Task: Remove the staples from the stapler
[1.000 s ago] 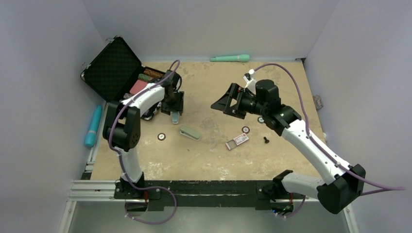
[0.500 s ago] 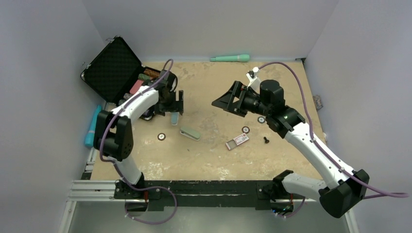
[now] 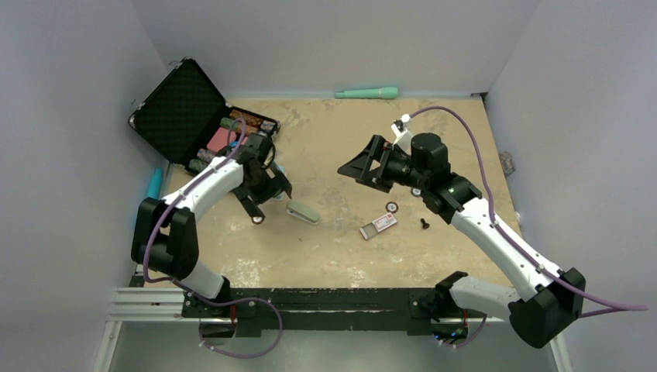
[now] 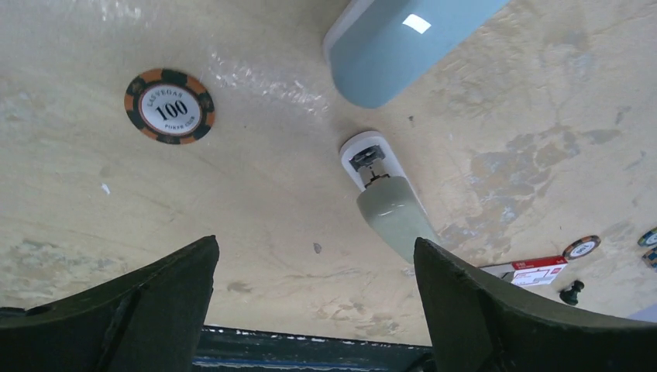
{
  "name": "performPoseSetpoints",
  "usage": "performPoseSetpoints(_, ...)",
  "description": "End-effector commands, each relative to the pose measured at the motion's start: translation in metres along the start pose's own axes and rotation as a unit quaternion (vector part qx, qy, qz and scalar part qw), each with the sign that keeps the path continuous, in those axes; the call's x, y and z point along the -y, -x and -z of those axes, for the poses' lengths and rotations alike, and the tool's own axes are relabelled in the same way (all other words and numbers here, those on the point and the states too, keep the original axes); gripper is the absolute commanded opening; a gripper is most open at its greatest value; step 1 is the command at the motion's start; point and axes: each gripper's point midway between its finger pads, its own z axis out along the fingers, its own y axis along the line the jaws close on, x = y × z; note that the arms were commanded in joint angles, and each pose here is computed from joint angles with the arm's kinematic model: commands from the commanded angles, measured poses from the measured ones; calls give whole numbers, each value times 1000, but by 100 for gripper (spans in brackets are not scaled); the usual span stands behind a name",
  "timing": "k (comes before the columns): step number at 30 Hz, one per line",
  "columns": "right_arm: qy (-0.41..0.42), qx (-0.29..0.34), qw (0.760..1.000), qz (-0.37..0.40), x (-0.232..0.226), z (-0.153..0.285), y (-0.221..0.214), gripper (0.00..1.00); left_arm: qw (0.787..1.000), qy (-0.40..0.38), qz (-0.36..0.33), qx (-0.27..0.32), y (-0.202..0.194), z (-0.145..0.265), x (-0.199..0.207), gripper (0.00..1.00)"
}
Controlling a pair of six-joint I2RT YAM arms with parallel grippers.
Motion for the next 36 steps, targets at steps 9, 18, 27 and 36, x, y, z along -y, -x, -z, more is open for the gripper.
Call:
performPoseSetpoints(9, 41, 32, 999, -3, -14, 39, -12, 94, 996, -38, 77, 16, -7, -16, 39, 96)
performPoseSetpoints(18, 30, 30, 999, 9, -13, 45, -13, 95, 998, -30, 60, 22, -10, -35, 53, 86)
performPoseSetpoints(27, 28, 37, 999, 14, -12, 54, -16, 95, 999, -12, 33, 11, -18, -50, 50, 65)
performPoseSetpoints(36, 29, 44, 998, 19, -15, 55, -12, 95, 999, -40, -32, 6, -20, -38, 69, 0)
